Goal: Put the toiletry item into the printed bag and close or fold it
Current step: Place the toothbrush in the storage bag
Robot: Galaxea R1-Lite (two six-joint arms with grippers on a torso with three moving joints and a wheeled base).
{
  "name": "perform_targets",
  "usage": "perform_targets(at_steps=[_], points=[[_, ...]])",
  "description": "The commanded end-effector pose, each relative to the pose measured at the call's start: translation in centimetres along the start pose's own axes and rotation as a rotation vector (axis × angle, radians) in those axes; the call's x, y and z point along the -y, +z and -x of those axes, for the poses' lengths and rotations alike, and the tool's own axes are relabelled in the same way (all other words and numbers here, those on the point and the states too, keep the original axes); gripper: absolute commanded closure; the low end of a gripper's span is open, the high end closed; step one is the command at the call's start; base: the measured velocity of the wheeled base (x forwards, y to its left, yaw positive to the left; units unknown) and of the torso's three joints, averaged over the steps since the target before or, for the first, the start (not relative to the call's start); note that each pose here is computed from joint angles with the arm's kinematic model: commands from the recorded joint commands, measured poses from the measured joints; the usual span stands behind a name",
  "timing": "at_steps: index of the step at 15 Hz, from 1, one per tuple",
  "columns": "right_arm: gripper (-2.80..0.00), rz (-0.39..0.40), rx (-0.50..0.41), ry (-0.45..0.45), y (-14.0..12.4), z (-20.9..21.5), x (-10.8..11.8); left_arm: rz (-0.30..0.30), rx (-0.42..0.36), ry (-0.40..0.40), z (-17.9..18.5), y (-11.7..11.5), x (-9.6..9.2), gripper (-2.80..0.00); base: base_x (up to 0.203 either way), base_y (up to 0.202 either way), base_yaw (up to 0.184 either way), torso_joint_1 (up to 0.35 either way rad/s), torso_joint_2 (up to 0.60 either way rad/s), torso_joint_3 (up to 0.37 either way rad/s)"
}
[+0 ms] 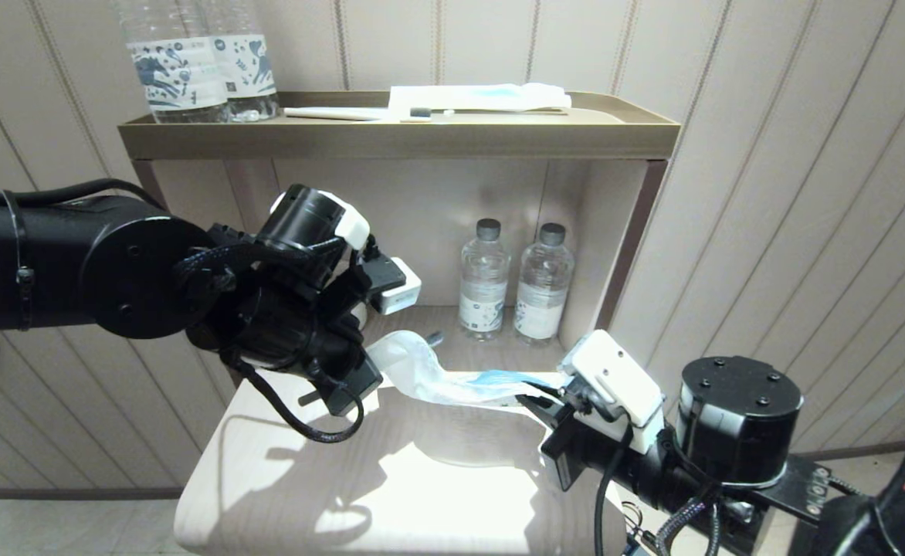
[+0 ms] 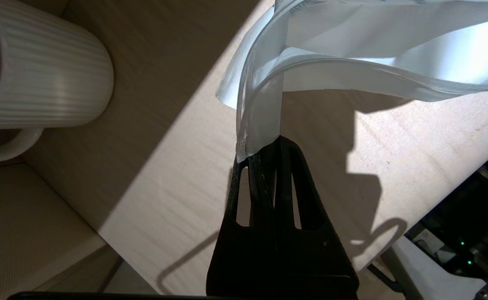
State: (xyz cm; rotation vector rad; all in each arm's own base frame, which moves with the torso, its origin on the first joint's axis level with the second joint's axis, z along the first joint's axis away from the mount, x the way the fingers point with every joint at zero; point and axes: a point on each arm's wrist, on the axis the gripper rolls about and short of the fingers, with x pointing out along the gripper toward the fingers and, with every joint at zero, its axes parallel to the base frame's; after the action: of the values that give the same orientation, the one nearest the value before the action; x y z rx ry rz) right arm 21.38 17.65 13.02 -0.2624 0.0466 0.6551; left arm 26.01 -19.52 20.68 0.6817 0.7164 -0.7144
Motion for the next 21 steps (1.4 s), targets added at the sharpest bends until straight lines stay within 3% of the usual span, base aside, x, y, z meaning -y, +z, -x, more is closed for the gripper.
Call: perform_targets(at_steps=[1, 4, 11, 17, 21], points=[[0.0, 0.004, 0.014, -0.007, 0.3, 0.1, 0.2, 0.0, -0.009, 0.009, 0.1, -0.2, 0.1, 0.0, 0.0, 0.0, 0.0, 0.0, 0.0, 0.0], [0.0, 0.013, 0.001, 0.005, -0.1, -0.2, 0.0, -0.006, -0.01, 0.023, 0.2, 0.1, 0.5, 0.0, 0.0, 0.0, 0.0, 0.0, 0.0, 0.0], [0.0, 0.013, -0.022, 0.0, -0.9, -0.8, 0.2, -0.067, -0.008, 0.009, -1.1, 2.0, 4.1, 0.0, 0.0, 0.0, 0.0, 0.0, 0.0, 0.0], [0.0, 0.011, -0.017, -0.006, -0.8, -0.8, 0.5, -0.069, -0.01, 0.007, -0.9, 2.1, 4.5, 0.0, 0.0, 0.0, 0.0, 0.0, 0.0, 0.0], [0.0, 0.009, -0.018, -0.003, -0.9, -0.7, 0.8, -0.058, -0.023, 0.071, -0.7, 2.0, 3.8, 0.0, 0.0, 0.0, 0.0, 0.0, 0.0, 0.0]])
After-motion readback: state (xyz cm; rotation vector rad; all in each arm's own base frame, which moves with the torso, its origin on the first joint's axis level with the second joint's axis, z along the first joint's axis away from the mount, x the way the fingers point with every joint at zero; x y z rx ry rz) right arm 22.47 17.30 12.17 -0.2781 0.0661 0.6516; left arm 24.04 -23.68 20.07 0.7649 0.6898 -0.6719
